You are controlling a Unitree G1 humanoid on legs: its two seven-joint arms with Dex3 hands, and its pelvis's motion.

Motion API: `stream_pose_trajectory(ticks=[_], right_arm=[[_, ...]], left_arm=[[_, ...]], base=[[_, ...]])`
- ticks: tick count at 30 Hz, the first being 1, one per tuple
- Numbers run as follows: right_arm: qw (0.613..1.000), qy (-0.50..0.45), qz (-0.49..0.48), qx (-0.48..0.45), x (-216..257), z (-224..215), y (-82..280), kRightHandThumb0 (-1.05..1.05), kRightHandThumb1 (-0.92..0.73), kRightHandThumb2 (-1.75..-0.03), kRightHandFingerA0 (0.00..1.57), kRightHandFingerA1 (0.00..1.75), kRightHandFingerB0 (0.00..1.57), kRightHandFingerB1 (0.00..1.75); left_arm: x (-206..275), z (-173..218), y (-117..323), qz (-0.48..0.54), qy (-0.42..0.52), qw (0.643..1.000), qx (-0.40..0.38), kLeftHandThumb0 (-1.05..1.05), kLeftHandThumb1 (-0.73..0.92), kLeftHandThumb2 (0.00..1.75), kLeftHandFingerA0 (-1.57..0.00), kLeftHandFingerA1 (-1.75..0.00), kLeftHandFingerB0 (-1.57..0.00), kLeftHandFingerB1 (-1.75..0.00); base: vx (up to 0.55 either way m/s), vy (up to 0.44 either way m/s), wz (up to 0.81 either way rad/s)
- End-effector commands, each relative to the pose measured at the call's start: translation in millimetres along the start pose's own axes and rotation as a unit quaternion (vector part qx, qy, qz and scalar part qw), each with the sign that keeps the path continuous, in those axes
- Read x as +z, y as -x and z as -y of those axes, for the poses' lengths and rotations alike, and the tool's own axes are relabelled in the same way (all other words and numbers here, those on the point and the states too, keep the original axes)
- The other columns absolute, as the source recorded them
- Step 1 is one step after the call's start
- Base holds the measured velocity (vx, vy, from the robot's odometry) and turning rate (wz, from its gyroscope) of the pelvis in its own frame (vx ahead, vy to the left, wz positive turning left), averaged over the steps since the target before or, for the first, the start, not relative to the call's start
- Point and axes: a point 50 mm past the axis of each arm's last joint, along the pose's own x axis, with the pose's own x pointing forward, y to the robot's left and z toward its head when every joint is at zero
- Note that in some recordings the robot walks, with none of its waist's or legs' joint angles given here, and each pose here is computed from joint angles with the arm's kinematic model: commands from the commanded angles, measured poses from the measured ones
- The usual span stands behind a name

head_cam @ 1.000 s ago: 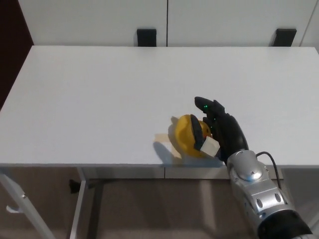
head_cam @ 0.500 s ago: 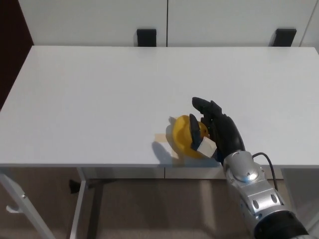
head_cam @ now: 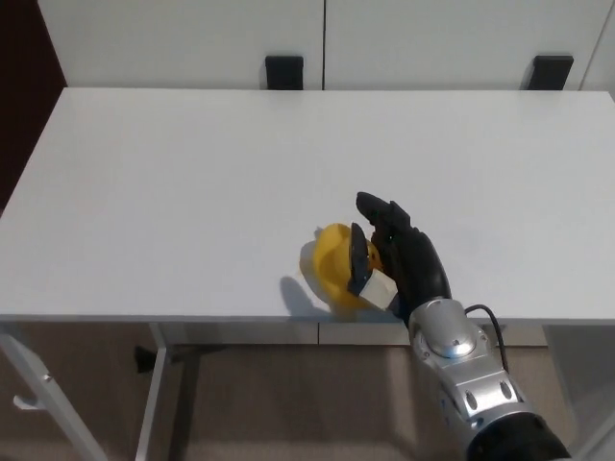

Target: The robot uses its right hand to push the yellow duck toy to the center of the white desk.

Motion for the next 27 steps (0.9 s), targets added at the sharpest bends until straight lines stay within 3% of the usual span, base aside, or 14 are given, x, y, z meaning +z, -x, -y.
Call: stream_pose_trajectory(ticks=[1,3,4,5,6,11,16,18,21,22,27], right_arm=[[1.0,0.022,-0.017,-0.006,-3,2,-1,-0.87,-0.92,-0.84,0.0,0.0,0.01,0.23],[0.999,0.026,-0.019,-0.011,-3,7,-1,-0.87,-0.92,-0.84,0.0,0.0,0.01,0.23],[0.996,0.074,-0.008,-0.046,2,23,-3,-1.05,-0.9,-1.26,0.0,0.16,0.0,0.02],[0.991,0.109,0.0,-0.072,6,35,-4,-1.05,-0.9,-1.26,0.0,0.16,0.0,0.02],[0.984,0.146,0.009,-0.1,11,49,-5,-0.92,-0.92,-0.88,0.0,0.0,0.0,0.0],[0.964,0.217,0.029,-0.154,25,85,-5,-0.97,-0.92,-0.85,0.0,0.0,0.0,0.0],[0.946,0.265,0.051,-0.177,42,117,-3,-1.04,-0.92,-0.91,0.0,0.0,0.0,0.0],[0.94,0.286,0.059,-0.178,48,124,-2,-1.0,-0.92,-0.88,0.0,0.0,0.0,0.0],[0.932,0.314,0.069,-0.167,55,127,-2,-1.05,-0.92,-0.95,0.0,0.0,0.0,0.0],[0.93,0.328,0.087,-0.144,68,133,1,-1.03,-0.92,-0.9,0.0,0.0,0.0,0.0],[0.928,0.336,0.114,-0.116,86,139,8,-1.03,-0.92,-0.91,0.0,0.0,0.0,0.0]], left_arm=[[4,-4,1,0.031,-0.001,1.0,0.003,0.03,0.37,1.2,-1.55,-1.38,-1.45,-1.34],[4,-5,1,0.031,0.0,1.0,0.004,0.03,0.37,1.2,-1.55,-1.38,-1.45,-1.34],[2,-5,2,0.03,0.001,1.0,0.001,0.03,0.26,1.45,-1.57,-1.32,-1.52,-1.36],[1,-5,2,0.03,0.002,1.0,-0.001,0.03,0.26,1.45,-1.57,-1.32,-1.52,-1.36],[1,-5,2,0.031,0.004,1.0,-0.002,0.0,0.28,1.45,-1.57,-1.33,-1.56,-1.37],[0,-6,3,0.033,0.008,0.999,-0.002,0.01,0.26,1.56,-1.57,-1.4,-1.56,-1.37],[-1,-8,3,0.034,-0.001,0.999,0.004,-0.03,0.27,1.57,-1.57,-1.42,-1.57,-1.36],[-1,-9,4,0.033,0.003,0.999,0.003,0.01,0.31,1.52,-1.57,-1.42,-1.56,-1.36],[-3,-11,4,0.03,0.001,1.0,0.005,0.03,0.23,1.54,-1.57,-1.46,-1.57,-1.36],[-5,-12,5,0.028,0.004,1.0,0.003,0.05,0.25,1.53,-1.57,-1.37,-1.56,-1.36],[-8,-14,6,0.026,0.008,1.0,0.005,0.03,0.26,1.53,-1.57,-1.35,-1.56,-1.34]], base=[[0.0,0.0,0.0],[0.0,0.0,0.0],[0.0,0.0,0.0],[0.0,0.0,0.0],[0.0,0.0,0.0],[0.0,0.0,0.01],[0.0,0.0,0.0],[0.0,0.0,0.0],[0.0,0.0,0.0],[0.0,0.0,0.0],[0.0,0.0,0.0]])
